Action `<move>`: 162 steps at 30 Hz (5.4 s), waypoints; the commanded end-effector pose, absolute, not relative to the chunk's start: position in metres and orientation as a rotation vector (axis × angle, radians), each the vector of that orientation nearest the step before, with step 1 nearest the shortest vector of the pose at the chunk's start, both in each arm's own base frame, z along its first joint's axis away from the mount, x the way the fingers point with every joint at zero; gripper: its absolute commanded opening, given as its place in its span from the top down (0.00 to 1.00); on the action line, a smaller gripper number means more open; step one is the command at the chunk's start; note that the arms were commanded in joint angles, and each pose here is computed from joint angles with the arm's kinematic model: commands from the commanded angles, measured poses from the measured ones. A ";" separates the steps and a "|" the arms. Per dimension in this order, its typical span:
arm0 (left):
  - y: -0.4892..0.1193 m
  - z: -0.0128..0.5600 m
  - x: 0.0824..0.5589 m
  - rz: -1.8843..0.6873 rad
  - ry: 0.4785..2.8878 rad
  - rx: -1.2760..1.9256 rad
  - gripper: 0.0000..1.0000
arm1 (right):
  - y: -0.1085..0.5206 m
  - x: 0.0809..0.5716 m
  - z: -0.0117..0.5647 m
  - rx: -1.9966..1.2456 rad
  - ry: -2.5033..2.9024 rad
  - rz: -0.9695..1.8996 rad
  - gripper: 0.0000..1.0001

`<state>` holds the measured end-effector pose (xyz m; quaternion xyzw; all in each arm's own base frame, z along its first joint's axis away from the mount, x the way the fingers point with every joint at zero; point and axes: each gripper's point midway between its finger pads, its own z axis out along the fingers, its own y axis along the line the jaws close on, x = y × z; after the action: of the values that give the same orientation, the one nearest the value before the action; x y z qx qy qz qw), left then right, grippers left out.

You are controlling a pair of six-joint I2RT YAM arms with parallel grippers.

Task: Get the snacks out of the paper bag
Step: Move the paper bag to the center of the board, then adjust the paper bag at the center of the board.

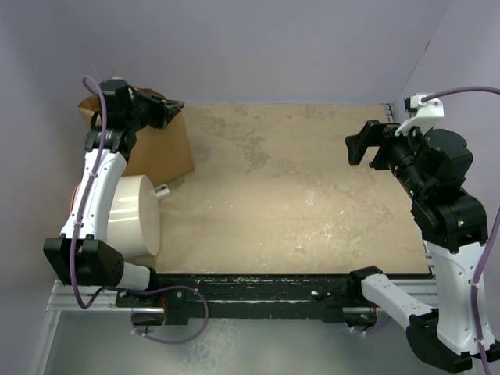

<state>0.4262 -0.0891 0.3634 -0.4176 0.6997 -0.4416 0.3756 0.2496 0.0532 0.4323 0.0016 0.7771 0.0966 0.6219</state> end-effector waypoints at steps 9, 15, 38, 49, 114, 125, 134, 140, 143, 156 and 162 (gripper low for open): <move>-0.233 0.419 0.408 -1.407 1.837 -0.644 1.00 | 0.049 0.237 0.442 0.028 1.725 0.236 0.00; -0.283 0.414 0.384 -1.475 1.904 -0.529 1.00 | 0.049 0.229 0.438 0.046 1.728 0.253 0.00; -0.272 0.362 0.229 -1.376 2.220 -0.297 0.99 | 0.076 0.247 0.434 0.116 1.732 0.446 0.00; -0.195 0.333 0.170 -1.067 2.320 -0.382 0.92 | 0.102 0.273 0.424 0.064 1.794 0.546 0.00; -0.195 0.361 0.252 -0.783 2.193 -0.325 0.61 | 0.328 0.498 0.423 -0.139 1.700 0.945 1.00; -0.203 0.371 0.257 -0.808 2.172 -0.253 1.00 | 0.286 0.451 0.415 -0.076 1.783 0.847 1.00; -0.220 0.388 0.246 -0.941 2.169 -0.139 1.00 | 0.249 0.399 0.415 -0.059 1.828 0.780 1.00; -0.211 0.387 0.239 -0.925 2.174 -0.142 1.00 | 0.229 0.370 0.418 -0.044 1.841 0.742 1.00; -0.203 0.384 0.240 -0.913 2.178 -0.166 1.00 | 0.229 0.353 0.411 -0.079 1.879 0.778 1.00; -0.155 0.375 0.238 -0.761 2.211 -0.210 1.00 | 0.272 0.300 0.382 -0.170 1.988 1.063 1.00; -0.128 0.380 0.238 -0.583 2.205 -0.221 1.00 | 0.315 0.287 0.384 -0.200 1.974 1.187 1.00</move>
<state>0.2334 -0.1507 0.3520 -0.0966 0.8919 -0.2707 0.3491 0.2963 0.2808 0.3412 -0.0666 0.8340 0.3916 0.3830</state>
